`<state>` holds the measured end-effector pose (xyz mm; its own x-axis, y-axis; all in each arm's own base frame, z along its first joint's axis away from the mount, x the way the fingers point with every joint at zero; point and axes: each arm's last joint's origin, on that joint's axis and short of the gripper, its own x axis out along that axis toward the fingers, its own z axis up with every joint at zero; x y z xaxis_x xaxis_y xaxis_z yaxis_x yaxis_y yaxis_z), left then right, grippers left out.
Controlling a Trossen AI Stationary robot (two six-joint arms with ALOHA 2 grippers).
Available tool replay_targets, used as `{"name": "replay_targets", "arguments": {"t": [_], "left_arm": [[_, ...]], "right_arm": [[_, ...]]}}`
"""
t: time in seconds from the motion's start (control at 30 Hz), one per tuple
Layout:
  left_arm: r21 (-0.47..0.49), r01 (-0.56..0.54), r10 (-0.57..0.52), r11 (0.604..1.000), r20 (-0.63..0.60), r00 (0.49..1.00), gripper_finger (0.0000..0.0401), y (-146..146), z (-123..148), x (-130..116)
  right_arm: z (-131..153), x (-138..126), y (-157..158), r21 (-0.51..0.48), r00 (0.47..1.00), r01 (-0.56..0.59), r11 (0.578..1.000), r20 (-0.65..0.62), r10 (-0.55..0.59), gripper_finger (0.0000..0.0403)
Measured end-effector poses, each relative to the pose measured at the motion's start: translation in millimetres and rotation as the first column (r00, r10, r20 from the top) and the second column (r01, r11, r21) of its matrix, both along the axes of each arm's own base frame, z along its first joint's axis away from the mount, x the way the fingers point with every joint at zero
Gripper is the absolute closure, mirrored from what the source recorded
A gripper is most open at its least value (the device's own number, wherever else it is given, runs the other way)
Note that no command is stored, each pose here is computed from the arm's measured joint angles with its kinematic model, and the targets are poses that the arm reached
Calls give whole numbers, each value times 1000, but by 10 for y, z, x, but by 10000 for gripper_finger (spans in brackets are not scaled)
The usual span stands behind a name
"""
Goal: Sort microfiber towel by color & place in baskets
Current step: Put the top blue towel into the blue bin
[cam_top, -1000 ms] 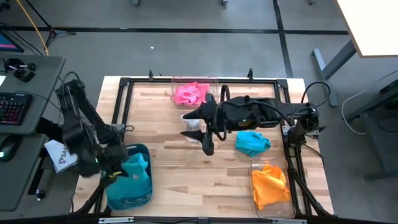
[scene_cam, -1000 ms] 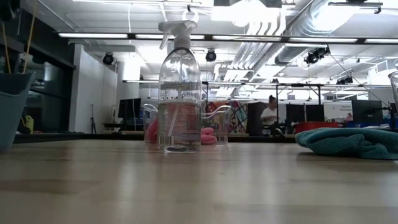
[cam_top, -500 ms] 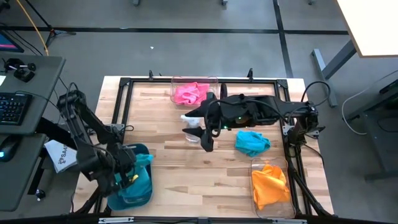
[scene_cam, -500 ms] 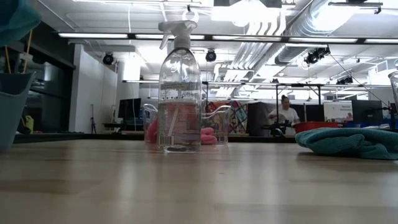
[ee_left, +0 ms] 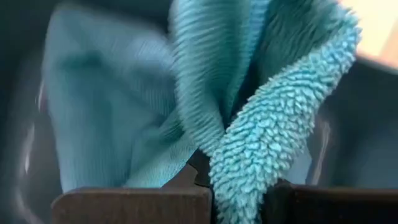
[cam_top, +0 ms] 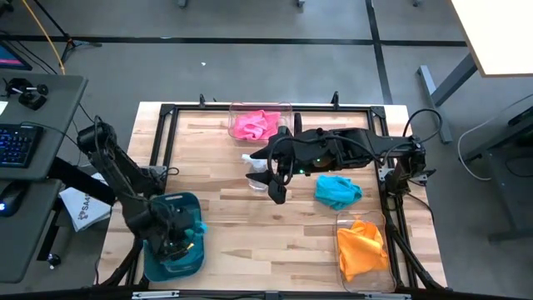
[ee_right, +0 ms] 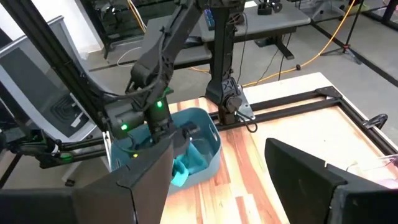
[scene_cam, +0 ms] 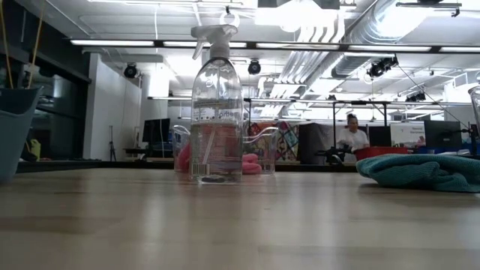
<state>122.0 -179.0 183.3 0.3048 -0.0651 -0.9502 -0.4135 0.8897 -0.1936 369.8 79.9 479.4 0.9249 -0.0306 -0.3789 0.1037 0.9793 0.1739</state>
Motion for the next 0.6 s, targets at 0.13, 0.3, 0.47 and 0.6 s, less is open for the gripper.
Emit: {"name": "replay_targets", "arguments": {"t": [0.13, 0.3, 0.47, 0.6], "left_arm": [[76, 204, -205, 976, 2, 979, 401, 86, -4, 122], [47, 367, -353, 929, -181, 918, 401, 181, -29, 72], [73, 367, -346, 927, -208, 915, 401, 186, -37, 23], [38, 285, -274, 958, -185, 944, 398, 201, -158, 35]], "right_arm": [[0, 0, 0, -1, 1000, 0, 1000, 0, 0, 151], [-6, -2, -1, 12, 1000, 6, 1000, -6, -6, 151], [-25, -11, -7, 10, 999, 23, 1000, -26, -23, 151], [-50, -23, -20, 9, 997, 66, 998, -51, -65, 151]]}}
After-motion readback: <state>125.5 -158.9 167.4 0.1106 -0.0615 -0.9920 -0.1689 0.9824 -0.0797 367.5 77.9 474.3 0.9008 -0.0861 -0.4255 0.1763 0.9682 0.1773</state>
